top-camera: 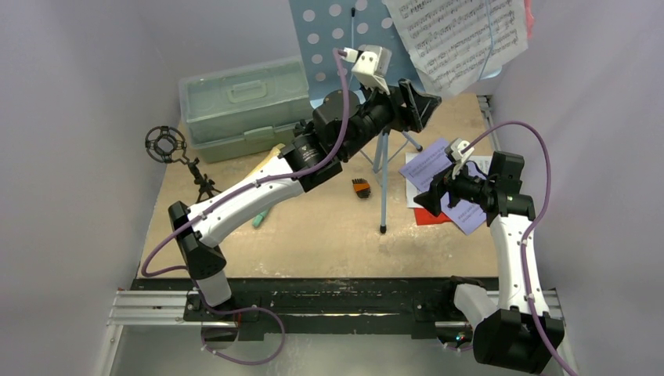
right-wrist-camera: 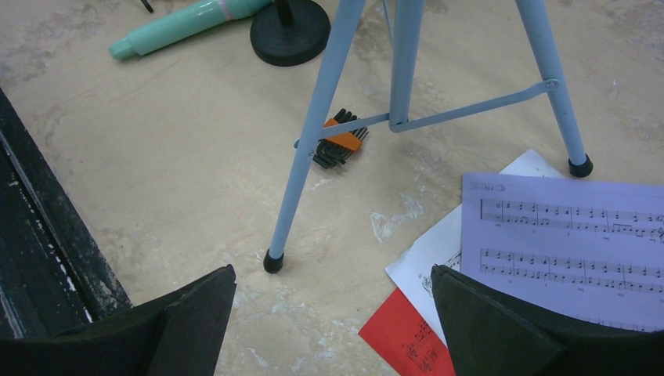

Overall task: Pack up the instrument practice props
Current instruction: Pick up the sheet music from the music stand.

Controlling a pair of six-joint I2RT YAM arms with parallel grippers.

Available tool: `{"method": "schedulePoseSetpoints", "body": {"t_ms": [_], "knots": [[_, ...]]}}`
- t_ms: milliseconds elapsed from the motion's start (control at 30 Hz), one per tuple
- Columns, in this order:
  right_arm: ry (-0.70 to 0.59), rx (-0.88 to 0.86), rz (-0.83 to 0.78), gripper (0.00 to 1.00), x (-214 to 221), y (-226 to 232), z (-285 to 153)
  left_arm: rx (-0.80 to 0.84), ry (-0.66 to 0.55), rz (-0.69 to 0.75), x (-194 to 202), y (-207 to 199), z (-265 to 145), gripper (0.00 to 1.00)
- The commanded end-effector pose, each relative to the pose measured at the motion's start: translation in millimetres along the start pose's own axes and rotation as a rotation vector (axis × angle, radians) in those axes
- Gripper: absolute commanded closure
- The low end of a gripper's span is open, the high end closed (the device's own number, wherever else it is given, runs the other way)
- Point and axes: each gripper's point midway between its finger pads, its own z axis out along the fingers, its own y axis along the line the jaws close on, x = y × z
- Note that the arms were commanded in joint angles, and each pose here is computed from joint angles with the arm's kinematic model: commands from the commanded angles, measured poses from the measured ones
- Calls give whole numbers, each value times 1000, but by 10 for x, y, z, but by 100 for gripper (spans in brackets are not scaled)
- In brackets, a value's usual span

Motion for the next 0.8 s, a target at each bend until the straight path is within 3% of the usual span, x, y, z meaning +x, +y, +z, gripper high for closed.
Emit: {"method": "schedulePoseSetpoints", "body": {"t_ms": [0,100,333,500,767], "knots": [[-19,-7,-26,1,-30,31,-17,-1,-165,-79,-419,-98,54,33],[-21,-8,-29,1,-35,37,-20,-11,-196,-94,-455,-80,90,39],[-23,-9,-34,1,-40,49,-27,-45,-221,-119,-444,-19,185,41],[-24,-11,-36,1,-43,57,-29,-18,-227,-129,-443,-74,238,61],[-24,-12,-37,1,-41,57,-28,-6,-261,-133,-512,-100,258,70]]}}
